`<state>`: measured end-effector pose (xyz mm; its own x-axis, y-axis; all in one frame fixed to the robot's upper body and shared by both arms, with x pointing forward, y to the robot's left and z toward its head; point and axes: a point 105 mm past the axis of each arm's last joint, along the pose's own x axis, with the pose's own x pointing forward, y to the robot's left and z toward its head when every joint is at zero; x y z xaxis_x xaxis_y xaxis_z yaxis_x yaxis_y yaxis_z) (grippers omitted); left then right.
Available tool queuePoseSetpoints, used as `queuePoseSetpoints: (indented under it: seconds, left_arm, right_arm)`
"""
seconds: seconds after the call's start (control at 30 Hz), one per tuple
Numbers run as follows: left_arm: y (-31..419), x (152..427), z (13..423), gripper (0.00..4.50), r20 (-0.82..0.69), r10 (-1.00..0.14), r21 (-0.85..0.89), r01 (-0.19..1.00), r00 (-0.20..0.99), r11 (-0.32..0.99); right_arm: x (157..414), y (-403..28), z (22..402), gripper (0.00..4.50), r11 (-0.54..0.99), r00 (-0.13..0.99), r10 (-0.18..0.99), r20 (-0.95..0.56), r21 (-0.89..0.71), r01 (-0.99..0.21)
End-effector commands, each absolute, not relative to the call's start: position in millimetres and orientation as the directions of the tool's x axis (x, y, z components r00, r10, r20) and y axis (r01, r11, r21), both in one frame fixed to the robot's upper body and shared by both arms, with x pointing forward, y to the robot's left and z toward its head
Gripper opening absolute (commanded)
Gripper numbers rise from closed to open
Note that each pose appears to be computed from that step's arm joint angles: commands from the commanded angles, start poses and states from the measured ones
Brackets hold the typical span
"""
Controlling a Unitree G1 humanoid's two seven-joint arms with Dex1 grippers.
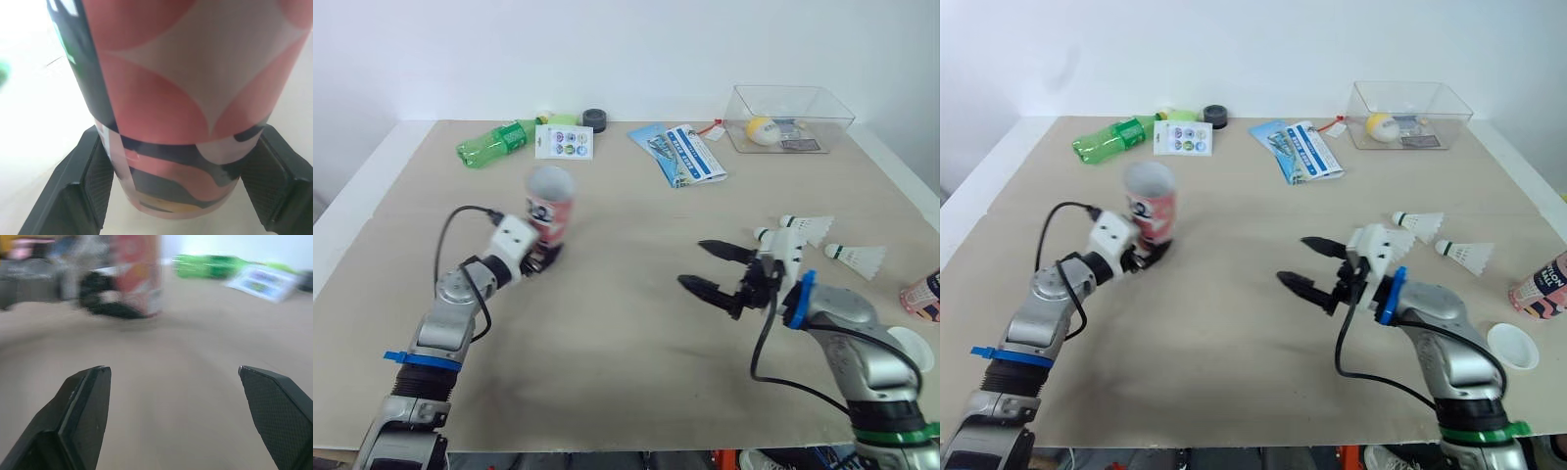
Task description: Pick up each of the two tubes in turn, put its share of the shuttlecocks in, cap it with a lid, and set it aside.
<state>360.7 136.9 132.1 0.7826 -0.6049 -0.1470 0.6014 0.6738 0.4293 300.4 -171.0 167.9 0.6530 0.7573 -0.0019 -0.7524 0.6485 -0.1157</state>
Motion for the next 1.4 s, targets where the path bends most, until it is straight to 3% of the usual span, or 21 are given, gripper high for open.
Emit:
queuePoseSetpoints:
  seconds: [0.03,0.13,0.3,0.57,0.7,0.77,1.13,1.4]
  left_arm:
    - [110.9,352.5,143.1,3.31,-0.219,-0.677,0.495,0.678,0.703,0.544]
    - [97.6,355.4,140.8,3.31,-0.333,-0.678,0.561,0.716,0.655,0.416]
    - [71.6,358.5,139.5,3.31,-0.423,-0.695,0.585,0.761,0.581,0.28]
    - [39.2,344.8,129.5,3.31,-0.545,-0.758,0.558,0.83,0.359,-0.008]
    - [30.1,323.5,140.9,3.31,-0.504,-0.856,0.366,0.926,0.111,-0.096]
    - [34.9,321.9,137.8,3.31,-0.528,-0.848,0.326,0.934,0.051,-0.147]
    - [25.6,333.1,133.5,3.31,-0.542,-0.84,0.321,0.922,-0.008,-0.216]
    - [10.0,329.4,140.1,3.31,-0.525,-0.85,0.355,0.901,-0.027,-0.248]
  right_arm:
    - [304.0,-193.8,191.2,4.5,0.774,0.772,0.631,0.072,-0.125,-0.621]
    - [308.8,-216.8,192.5,4.5,0.869,0.867,0.491,0.084,-0.126,-0.479]
    - [309.8,-237.5,187.8,4.5,0.924,0.928,0.366,0.061,-0.139,-0.356]
    - [310.2,-258.0,174.1,4.5,0.959,0.962,0.273,-0.006,-0.076,-0.272]
    - [309.4,-261.2,167.6,4.5,0.961,0.964,0.264,-0.03,-0.073,-0.266]
    - [309.3,-262.1,164.1,4.5,0.962,0.964,0.262,-0.046,-0.071,-0.265]
    - [320.0,-288.3,152.7,4.5,0.987,0.985,0.143,-0.097,-0.064,-0.15]
    - [343.3,-292.5,149.1,4.5,0.988,0.985,0.139,-0.103,-0.051,-0.145]
